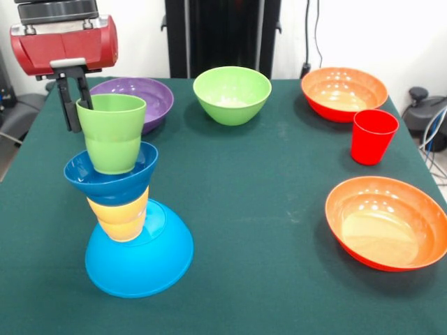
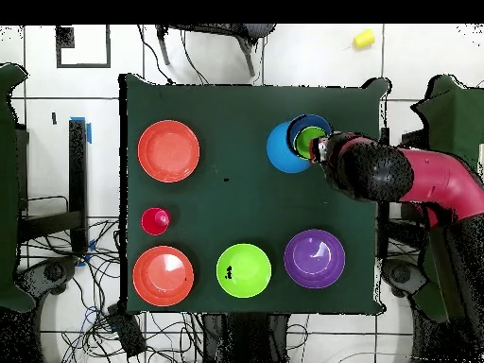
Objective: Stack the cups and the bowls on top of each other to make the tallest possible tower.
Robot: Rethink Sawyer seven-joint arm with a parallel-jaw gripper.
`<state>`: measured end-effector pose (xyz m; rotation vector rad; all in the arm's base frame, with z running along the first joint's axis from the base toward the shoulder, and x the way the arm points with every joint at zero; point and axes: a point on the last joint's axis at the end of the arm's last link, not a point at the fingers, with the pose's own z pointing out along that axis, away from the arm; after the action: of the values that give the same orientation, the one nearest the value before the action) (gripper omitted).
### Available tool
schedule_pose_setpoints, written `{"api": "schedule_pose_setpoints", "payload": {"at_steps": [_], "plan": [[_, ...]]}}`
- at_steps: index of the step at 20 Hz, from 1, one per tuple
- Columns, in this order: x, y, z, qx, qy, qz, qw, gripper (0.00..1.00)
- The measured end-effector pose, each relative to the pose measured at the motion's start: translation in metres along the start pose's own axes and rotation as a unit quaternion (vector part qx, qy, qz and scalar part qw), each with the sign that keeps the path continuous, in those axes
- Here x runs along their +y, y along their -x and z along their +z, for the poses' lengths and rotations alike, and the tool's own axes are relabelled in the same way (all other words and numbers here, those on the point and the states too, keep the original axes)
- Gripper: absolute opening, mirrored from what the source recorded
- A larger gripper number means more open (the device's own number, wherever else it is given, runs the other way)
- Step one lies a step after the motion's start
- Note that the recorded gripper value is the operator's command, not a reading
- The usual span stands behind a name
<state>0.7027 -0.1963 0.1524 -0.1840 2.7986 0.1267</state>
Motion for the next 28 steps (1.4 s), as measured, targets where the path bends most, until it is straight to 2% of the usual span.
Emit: {"api": "schedule_pose_setpoints", "payload": {"at_steps": [28], "plan": [[0.0005,0.0004,0.0011,-0.004,-0.004,-0.008,1.0000,0.00]]}}
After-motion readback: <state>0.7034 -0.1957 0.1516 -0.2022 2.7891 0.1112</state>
